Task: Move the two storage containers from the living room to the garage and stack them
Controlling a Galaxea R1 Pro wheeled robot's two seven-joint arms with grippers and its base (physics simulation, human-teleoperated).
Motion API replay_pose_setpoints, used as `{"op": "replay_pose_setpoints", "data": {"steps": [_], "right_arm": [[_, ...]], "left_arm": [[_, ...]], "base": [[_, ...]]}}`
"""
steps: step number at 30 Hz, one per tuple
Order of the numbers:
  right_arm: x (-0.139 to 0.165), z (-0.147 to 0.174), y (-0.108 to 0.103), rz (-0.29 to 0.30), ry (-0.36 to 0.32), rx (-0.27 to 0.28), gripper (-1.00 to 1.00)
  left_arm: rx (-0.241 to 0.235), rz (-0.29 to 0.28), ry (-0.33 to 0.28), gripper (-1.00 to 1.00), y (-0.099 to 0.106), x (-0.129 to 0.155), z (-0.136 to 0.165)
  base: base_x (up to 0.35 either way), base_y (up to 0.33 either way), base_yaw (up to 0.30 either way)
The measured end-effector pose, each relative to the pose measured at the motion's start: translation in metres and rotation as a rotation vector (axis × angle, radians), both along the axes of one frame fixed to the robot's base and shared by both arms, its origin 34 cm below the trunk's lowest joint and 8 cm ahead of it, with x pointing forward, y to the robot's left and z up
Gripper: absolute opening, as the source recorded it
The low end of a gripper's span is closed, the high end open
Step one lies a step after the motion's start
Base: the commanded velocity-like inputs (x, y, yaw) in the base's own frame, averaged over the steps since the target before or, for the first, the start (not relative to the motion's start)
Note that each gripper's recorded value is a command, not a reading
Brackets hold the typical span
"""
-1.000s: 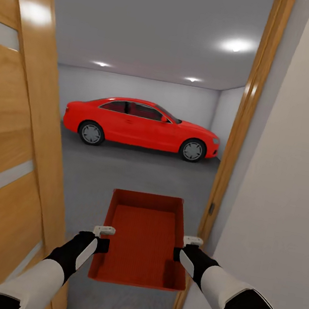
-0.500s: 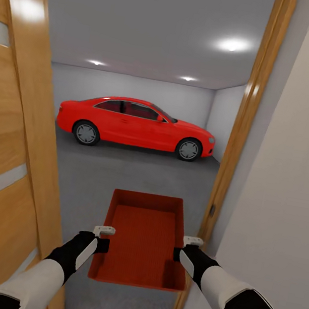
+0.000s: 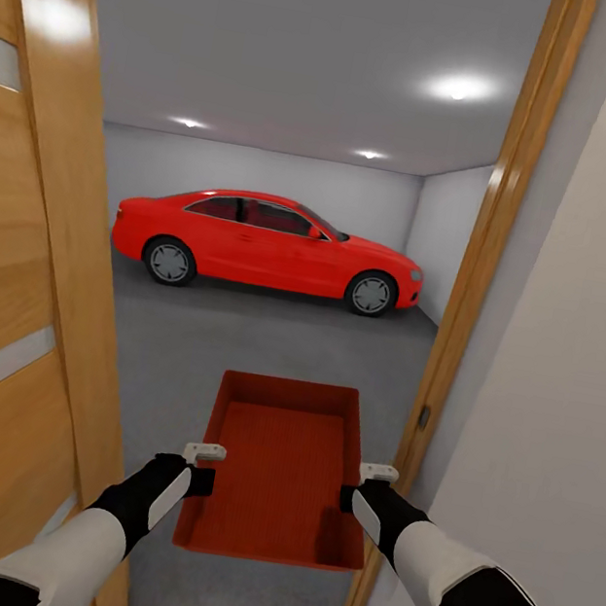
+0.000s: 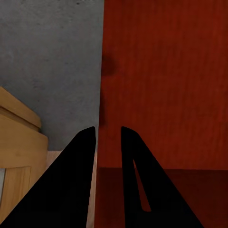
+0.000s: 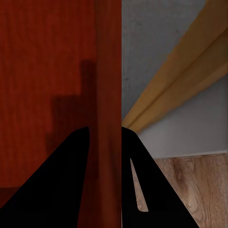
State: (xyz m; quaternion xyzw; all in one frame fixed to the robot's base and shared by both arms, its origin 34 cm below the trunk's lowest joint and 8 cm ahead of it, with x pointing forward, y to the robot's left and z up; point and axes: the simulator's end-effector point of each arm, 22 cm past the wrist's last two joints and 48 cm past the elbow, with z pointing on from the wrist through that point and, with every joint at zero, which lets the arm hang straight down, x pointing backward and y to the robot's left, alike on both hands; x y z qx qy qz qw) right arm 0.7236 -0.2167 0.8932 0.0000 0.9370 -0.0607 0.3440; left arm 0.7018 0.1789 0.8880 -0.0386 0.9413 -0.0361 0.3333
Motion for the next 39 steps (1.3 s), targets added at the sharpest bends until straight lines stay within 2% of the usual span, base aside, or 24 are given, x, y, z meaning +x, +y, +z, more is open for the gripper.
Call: {"op": "replay_pose_setpoints", "data": {"steps": [39], "right_arm": [[0.0009,0.0006,0.0003,-0.005,-0.007,0.008,-1.0]], "left_arm": [[-0.004,0.001,-0.005,-1.0,0.0001,0.0012,0.0015]], "base": [[0.003,0.0,0.0]]}}
